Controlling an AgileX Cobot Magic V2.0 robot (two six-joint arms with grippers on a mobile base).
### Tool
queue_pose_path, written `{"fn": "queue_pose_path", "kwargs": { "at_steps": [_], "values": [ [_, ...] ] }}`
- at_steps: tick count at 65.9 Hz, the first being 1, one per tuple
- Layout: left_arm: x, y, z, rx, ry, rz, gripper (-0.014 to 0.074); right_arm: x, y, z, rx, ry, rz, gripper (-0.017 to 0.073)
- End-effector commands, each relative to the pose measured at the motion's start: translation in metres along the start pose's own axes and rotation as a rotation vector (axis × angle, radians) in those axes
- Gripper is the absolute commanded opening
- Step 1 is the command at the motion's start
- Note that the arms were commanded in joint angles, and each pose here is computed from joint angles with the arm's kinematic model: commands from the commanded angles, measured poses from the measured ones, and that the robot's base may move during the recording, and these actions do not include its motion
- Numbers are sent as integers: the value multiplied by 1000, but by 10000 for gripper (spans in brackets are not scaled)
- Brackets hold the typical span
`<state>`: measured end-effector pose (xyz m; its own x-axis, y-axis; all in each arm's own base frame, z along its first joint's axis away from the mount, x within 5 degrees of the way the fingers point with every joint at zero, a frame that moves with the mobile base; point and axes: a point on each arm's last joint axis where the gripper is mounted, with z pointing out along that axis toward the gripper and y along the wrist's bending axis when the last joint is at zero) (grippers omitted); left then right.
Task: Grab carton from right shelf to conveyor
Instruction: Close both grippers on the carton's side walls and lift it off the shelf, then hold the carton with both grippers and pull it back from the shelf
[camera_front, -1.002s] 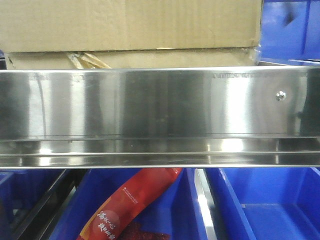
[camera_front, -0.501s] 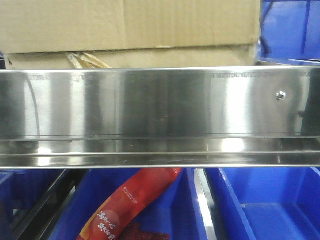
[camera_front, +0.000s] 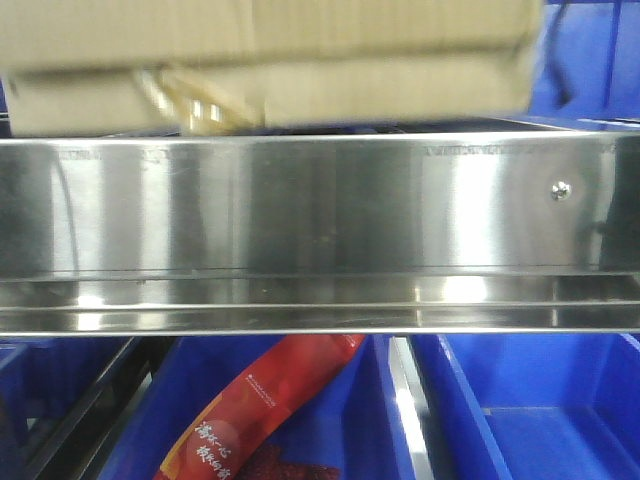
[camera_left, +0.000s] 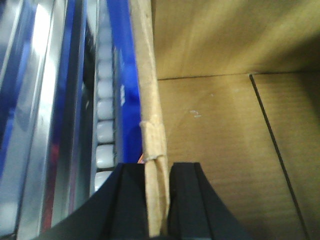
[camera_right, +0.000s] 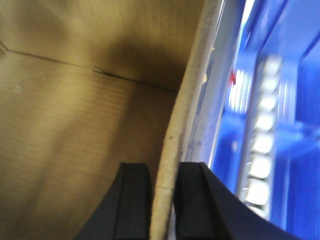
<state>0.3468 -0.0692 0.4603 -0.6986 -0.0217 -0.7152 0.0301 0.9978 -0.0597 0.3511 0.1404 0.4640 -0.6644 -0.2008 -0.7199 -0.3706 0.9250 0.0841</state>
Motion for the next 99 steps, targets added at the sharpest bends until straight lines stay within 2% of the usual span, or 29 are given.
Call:
{"fn": "queue_pose_path", "kwargs": {
  "at_steps": [1, 9, 18, 34, 41, 44, 60, 99],
  "values": [
    [-2, 3, -41, 1, -82, -4, -10, -5, 1, -51, 18, -137, -18, -69],
    [3, -3, -70, 18, -135, 23, -10, 1, 3, -83, 16, -183, -20, -69],
    [19, -15, -99, 37, -170, 85, -10, 25, 4, -105, 17, -160, -19, -69],
    [67, -29, -120, 114, -107, 115, -10, 100, 3, -124, 9, -30, -6, -69],
    [86, -30, -125, 140, -81, 126, -10, 116, 2, -129, 8, -59, -5, -69],
    [92, -30, -126, 145, -71, 112, -10, 118, 2, -131, 8, -83, -5, -69],
    [101, -27, -127, 143, -58, 115, -10, 107, 3, -128, -9, -199, 3, -69],
    [100, -28, -126, 141, -55, 116, -10, 107, 4, -127, -15, -197, 6, -69]
  ]
}}
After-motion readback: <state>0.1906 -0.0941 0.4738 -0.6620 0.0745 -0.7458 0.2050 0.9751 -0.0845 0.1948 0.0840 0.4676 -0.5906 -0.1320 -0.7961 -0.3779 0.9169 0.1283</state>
